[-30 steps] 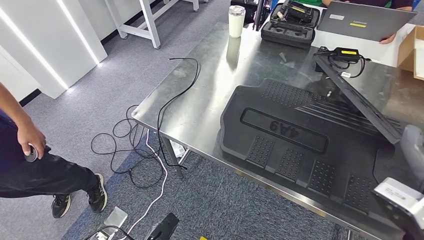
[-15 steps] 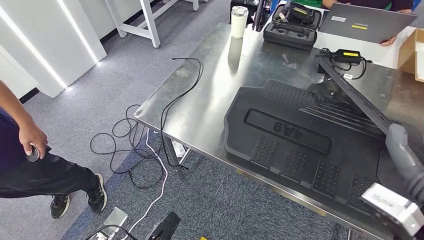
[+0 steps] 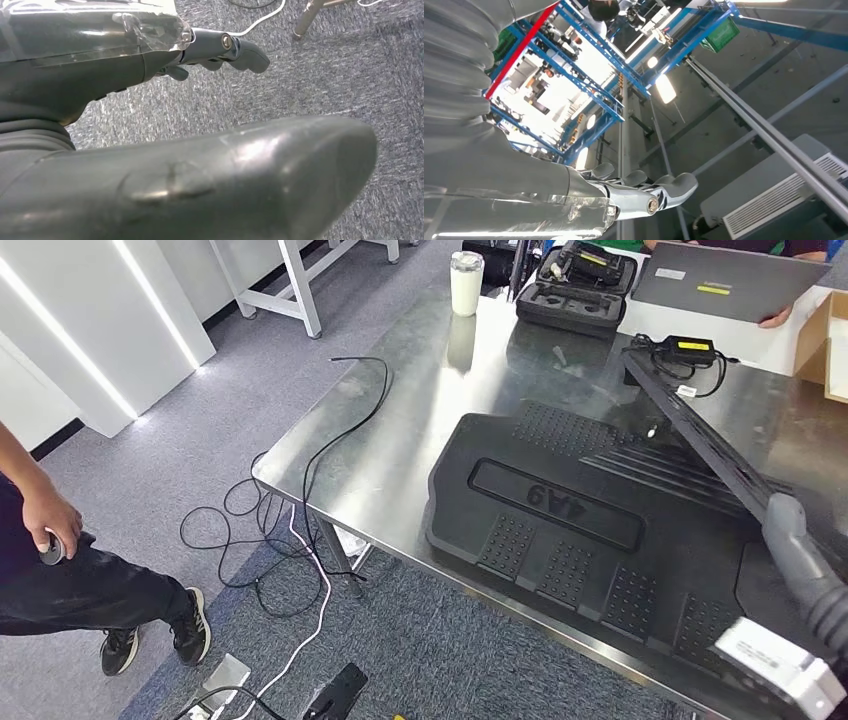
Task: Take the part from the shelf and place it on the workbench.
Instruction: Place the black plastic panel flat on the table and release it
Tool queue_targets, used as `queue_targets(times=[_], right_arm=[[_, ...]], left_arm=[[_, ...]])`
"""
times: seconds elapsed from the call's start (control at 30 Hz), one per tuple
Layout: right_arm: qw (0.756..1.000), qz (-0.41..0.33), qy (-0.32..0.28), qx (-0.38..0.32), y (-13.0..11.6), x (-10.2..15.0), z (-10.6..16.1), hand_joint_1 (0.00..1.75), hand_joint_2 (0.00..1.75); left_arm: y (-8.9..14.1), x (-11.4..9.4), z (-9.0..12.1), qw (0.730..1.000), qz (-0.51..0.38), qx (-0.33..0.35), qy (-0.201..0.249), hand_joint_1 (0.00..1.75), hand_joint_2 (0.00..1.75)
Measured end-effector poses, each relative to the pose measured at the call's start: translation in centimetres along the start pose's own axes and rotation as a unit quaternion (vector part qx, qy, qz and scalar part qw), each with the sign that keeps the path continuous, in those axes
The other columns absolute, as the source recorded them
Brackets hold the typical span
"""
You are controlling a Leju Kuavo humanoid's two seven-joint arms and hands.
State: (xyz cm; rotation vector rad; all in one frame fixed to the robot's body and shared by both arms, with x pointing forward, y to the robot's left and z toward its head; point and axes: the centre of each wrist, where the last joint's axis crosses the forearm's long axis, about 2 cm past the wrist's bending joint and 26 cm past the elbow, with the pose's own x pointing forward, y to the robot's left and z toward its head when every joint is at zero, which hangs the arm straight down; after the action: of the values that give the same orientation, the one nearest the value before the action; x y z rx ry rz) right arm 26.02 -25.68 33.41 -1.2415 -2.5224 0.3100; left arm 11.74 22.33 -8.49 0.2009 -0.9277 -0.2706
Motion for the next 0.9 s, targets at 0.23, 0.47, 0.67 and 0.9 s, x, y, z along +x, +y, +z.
queue_targets(times=[0.23, 0.47, 0.67, 0.9], right_arm=[[1.000, -0.004, 0.001, 0.001, 0.1, 0.2, -0.1, 0.00, 1.75], [1.000, 0.003, 0.003, -0.001, 0.1, 0.2, 0.2, 0.00, 1.75], [1.000, 0.003, 0.002, 0.003, 0.2, 0.3, 0.5, 0.00, 1.75], [1.000, 0.008, 0.001, 0.004, 0.1, 0.2, 1.1, 0.00, 1.75]], left_arm=[[-0.1, -0.2, 0.2, 1.000, -0.005, -0.001, 0.005, 0.00, 0.00], [0.0, 0.1, -0.1, 1.000, -0.006, -0.003, 0.008, 0.00, 0.00], [0.1, 0.4, -0.3, 1.000, -0.007, -0.003, 0.005, 0.00, 0.00], [0.1, 0.5, -0.4, 1.000, -0.010, -0.006, 0.003, 0.00, 0.00]])
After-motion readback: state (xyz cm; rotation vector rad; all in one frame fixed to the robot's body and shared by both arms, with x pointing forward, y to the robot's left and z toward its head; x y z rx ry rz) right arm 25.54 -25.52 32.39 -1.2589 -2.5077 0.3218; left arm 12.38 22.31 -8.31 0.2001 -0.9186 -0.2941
